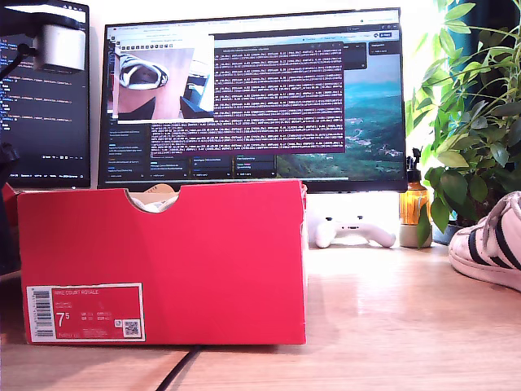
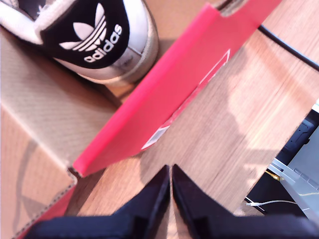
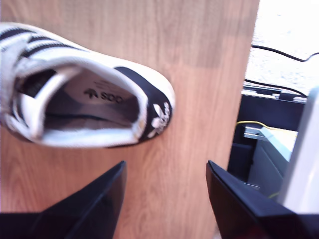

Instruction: Pack the white shoes by picking the first shoe and placing it inside the red shoebox, left side, then picking and rotating the second shoe and placing it in the shoebox

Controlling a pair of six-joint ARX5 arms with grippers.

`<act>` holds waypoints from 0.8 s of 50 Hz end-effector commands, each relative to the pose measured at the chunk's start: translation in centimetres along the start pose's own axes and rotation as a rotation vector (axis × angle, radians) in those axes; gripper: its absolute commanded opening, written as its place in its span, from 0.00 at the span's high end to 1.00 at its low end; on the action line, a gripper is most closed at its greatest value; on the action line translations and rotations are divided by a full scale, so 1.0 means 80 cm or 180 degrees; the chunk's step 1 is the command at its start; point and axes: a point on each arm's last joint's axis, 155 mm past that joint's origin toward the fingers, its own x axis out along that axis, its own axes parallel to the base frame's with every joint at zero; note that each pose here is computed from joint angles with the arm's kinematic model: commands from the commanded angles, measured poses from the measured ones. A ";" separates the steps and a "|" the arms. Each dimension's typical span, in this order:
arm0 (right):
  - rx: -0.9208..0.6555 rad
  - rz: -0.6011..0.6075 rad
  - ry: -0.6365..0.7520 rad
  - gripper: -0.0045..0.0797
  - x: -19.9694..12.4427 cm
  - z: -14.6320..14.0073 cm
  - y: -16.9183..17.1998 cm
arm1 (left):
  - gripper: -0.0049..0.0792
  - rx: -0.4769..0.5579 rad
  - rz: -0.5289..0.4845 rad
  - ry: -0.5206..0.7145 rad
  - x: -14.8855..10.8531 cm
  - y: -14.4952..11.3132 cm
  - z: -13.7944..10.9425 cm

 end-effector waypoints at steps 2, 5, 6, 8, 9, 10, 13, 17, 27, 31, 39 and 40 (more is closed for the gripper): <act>0.0016 -0.0060 -0.0007 0.40 0.009 0.003 -0.004 | 0.96 0.0040 -0.0018 0.0031 0.004 -0.003 -0.002; 0.0037 -0.0074 -0.0009 0.40 0.011 0.005 -0.003 | 0.96 0.0040 -0.0017 0.0031 0.004 -0.003 -0.002; 0.0043 -0.0085 -0.0010 0.40 0.012 0.006 -0.003 | 0.96 0.0040 -0.0018 0.0031 0.004 -0.003 -0.002; 0.0041 -0.0107 -0.0012 0.40 0.013 0.007 -0.004 | 0.96 0.0040 -0.0017 0.0031 0.004 -0.003 -0.002; 0.0042 -0.0113 -0.0012 0.40 0.014 0.007 -0.003 | 0.96 0.0040 -0.0017 0.0031 0.004 -0.003 -0.002; 0.0029 -0.0110 -0.0010 0.40 0.015 0.007 -0.002 | 0.96 0.0040 -0.0018 0.0031 0.004 -0.003 -0.002; 0.0025 -0.0112 0.0016 0.40 0.019 0.006 0.002 | 0.96 0.0040 -0.0017 0.0031 0.004 -0.003 -0.002; 0.0011 -0.0109 0.0035 0.40 0.023 0.006 0.007 | 0.96 0.0040 -0.0018 0.0031 0.004 -0.003 -0.002; -0.0016 -0.0248 0.0033 0.40 0.036 0.008 0.006 | 0.96 0.0040 -0.0018 0.0031 0.004 -0.003 -0.002; -0.0022 -0.0264 0.0027 0.40 0.039 0.010 0.007 | 0.96 0.0040 -0.0018 0.0031 0.004 -0.003 -0.002; 0.0023 -0.0319 0.0015 0.40 0.045 0.015 0.002 | 0.96 0.0040 -0.0017 0.0031 0.004 -0.003 -0.002; 0.0033 -0.0333 0.0014 0.40 0.046 0.016 0.001 | 0.96 0.0040 -0.0017 0.0031 0.004 -0.003 -0.002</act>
